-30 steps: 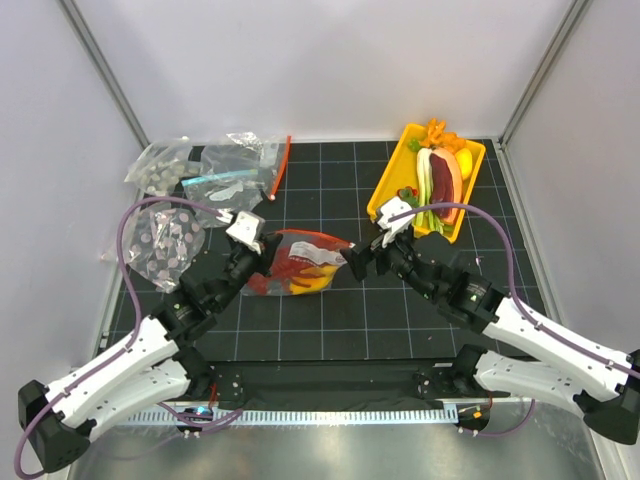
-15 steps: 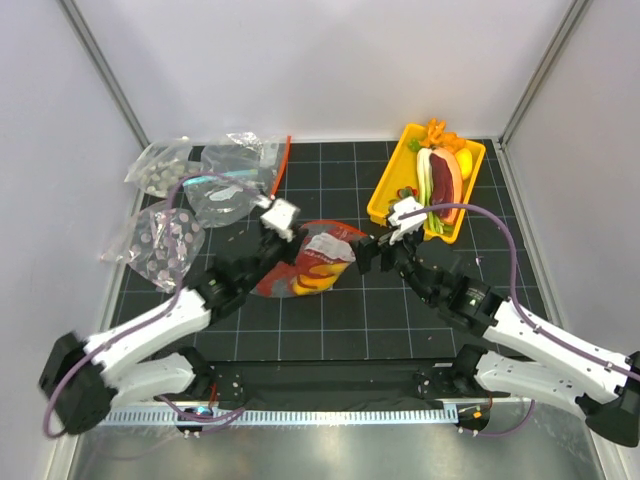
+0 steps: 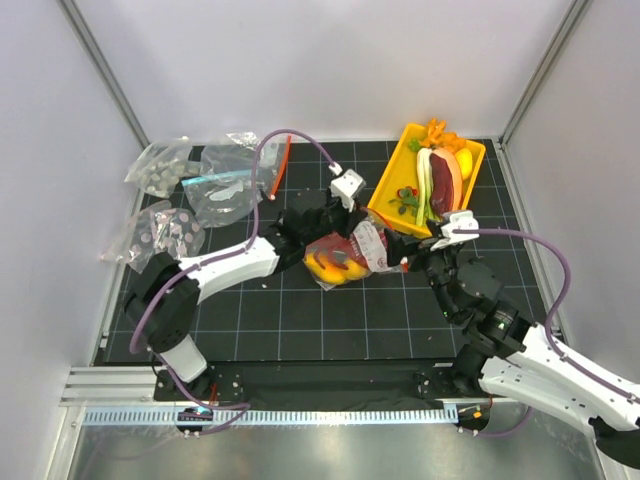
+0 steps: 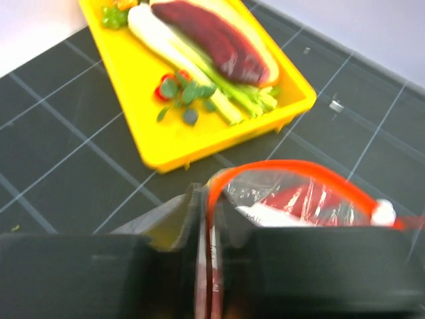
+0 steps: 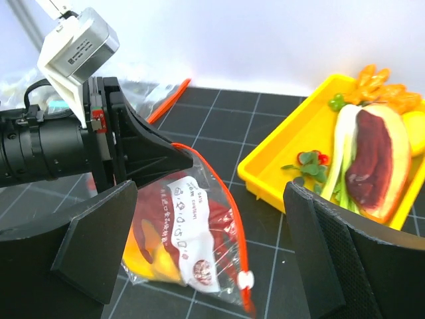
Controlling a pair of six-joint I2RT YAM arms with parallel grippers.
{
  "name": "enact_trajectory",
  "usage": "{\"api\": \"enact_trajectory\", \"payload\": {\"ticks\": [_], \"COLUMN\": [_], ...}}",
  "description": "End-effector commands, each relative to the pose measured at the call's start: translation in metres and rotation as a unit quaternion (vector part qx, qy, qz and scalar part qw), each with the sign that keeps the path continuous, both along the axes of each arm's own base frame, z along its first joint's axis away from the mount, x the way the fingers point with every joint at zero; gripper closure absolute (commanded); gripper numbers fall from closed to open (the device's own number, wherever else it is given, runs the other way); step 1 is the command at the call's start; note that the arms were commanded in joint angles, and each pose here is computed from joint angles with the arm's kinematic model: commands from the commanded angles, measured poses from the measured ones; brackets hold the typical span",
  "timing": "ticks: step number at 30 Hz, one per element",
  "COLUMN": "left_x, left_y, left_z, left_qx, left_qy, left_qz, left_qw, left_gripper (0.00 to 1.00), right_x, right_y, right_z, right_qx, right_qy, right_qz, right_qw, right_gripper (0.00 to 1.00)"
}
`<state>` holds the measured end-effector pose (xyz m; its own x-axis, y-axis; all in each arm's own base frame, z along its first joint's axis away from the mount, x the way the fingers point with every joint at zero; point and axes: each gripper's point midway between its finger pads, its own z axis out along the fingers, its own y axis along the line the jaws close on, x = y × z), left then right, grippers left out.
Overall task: Place the food in the zip-top bag and seal the zipper
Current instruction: Place the zipper food storage bag at the center of the board, then reset both arms
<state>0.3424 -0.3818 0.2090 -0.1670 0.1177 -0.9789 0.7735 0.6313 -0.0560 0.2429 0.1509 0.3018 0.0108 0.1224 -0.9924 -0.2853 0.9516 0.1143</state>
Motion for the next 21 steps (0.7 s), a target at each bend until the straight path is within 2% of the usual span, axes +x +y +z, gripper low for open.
{"api": "enact_trajectory", "payload": {"ticks": [1,2,5,7,8,9,11,12,14,15,18,19,21], "left_x": [0.009,0.011,0.011,0.0,0.0,-0.012,-0.018,-0.034,-0.046,-0.056,-0.07,-0.079,-0.084], "left_y": [-0.023,-0.018,0.001,0.029,0.045,0.067,0.1,0.12,0.148,0.17,0.202,0.215,0.228], "left_z": [0.065,0.069,0.086,0.104,0.109,0.125,0.12,0.136,0.115,0.127,0.09,0.098,0.078], "left_qx": [-0.081,-0.082,-0.087,-0.101,-0.106,-0.132,-0.126,-0.154,-0.144,-0.188,-0.223,-0.267,-0.269], "left_qy": [-0.046,-0.041,-0.047,-0.047,-0.044,-0.038,-0.014,-0.011,0.014,0.019,0.053,0.057,0.059], "left_qz": [-0.015,0.0,0.039,0.075,0.11,0.132,0.192,0.206,0.244,0.275,0.327,0.332,0.351], "left_qw": [0.996,0.996,0.994,0.991,0.987,0.982,0.973,0.966,0.959,0.943,0.917,0.903,0.895], "left_gripper": [0.8,0.51,0.24,0.13,0.01,0.0,0.0,0.0,0.0,0.0,0.0,0.0,0.0], "right_x": [0.002,0.003,0.005,0.008,0.009,0.012,0.015,0.018,0.02,0.022,0.025,0.025,0.024], "right_y": [-0.022,-0.023,-0.023,-0.021,-0.022,-0.022,-0.026,-0.025,-0.03,-0.033,-0.039,-0.039,-0.037], "right_z": [0.018,0.017,0.016,0.015,0.015,0.014,0.015,0.013,0.014,0.012,0.014,0.013,0.018], "right_qx": [0.052,0.052,0.049,0.048,0.047,0.049,0.07,0.067,0.085,0.09,0.117,0.111,0.12], "right_qy": [-0.025,-0.022,-0.017,-0.011,-0.009,-0.003,0.001,0.004,0.004,0.006,0.005,0.008,0.011], "right_qz": [-0.054,-0.06,-0.066,-0.073,-0.079,-0.088,-0.111,-0.116,-0.142,-0.155,-0.187,-0.186,-0.18], "right_qw": [0.997,0.997,0.996,0.996,0.996,0.995,0.991,0.991,0.986,0.984,0.975,0.976,0.976], "right_gripper": [0.0,0.0,0.0,0.01,0.01,0.01,0.0,0.0,0.0,0.0,0.01,0.0,0.0]}}
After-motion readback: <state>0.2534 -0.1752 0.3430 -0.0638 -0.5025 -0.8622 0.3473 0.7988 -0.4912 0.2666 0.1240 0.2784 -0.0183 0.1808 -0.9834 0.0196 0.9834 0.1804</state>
